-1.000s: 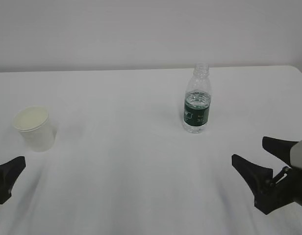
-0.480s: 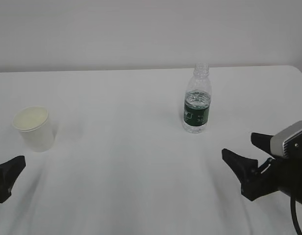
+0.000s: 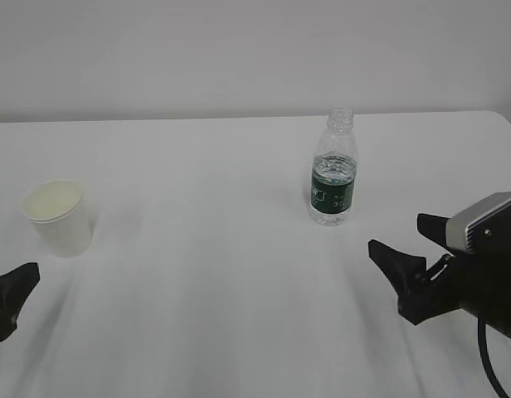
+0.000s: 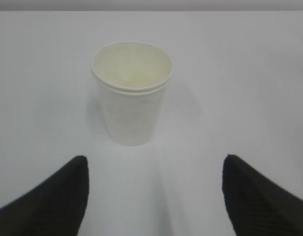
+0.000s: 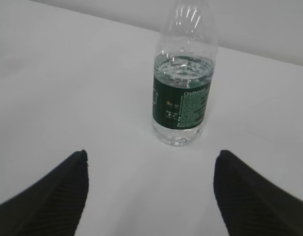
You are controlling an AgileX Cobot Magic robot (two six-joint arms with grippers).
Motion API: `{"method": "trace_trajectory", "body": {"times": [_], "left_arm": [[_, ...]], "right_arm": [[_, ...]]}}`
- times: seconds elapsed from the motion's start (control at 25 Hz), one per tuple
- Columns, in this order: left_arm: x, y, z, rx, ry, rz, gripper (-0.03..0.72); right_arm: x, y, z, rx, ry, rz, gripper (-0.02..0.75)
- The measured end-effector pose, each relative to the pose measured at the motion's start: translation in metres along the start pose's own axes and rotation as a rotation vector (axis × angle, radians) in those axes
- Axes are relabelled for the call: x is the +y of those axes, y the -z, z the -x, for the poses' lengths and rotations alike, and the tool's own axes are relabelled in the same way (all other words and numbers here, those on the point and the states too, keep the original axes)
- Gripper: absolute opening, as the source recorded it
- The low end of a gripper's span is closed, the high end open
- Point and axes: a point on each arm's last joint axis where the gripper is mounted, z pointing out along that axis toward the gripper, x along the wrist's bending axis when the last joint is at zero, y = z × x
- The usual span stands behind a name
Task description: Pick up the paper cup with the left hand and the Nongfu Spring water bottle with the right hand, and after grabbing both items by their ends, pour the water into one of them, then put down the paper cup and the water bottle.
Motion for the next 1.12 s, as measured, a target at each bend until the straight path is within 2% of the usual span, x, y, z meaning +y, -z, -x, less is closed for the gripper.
{"method": "trace_trajectory", "body": {"times": [0.24, 1.12], "left_arm": [[0.000, 0.000, 0.000, 0.002, 0.001, 0.000, 0.609], [0.000, 0.000, -0.001, 0.015, 0.007, 0.002, 0.592]], "right_arm": [[-0.011, -0.009, 0.000, 0.006, -0.010, -0.044, 0.605], [-0.013, -0.041, 0.007, 0.003, -0.058, -0.032, 0.605]]}}
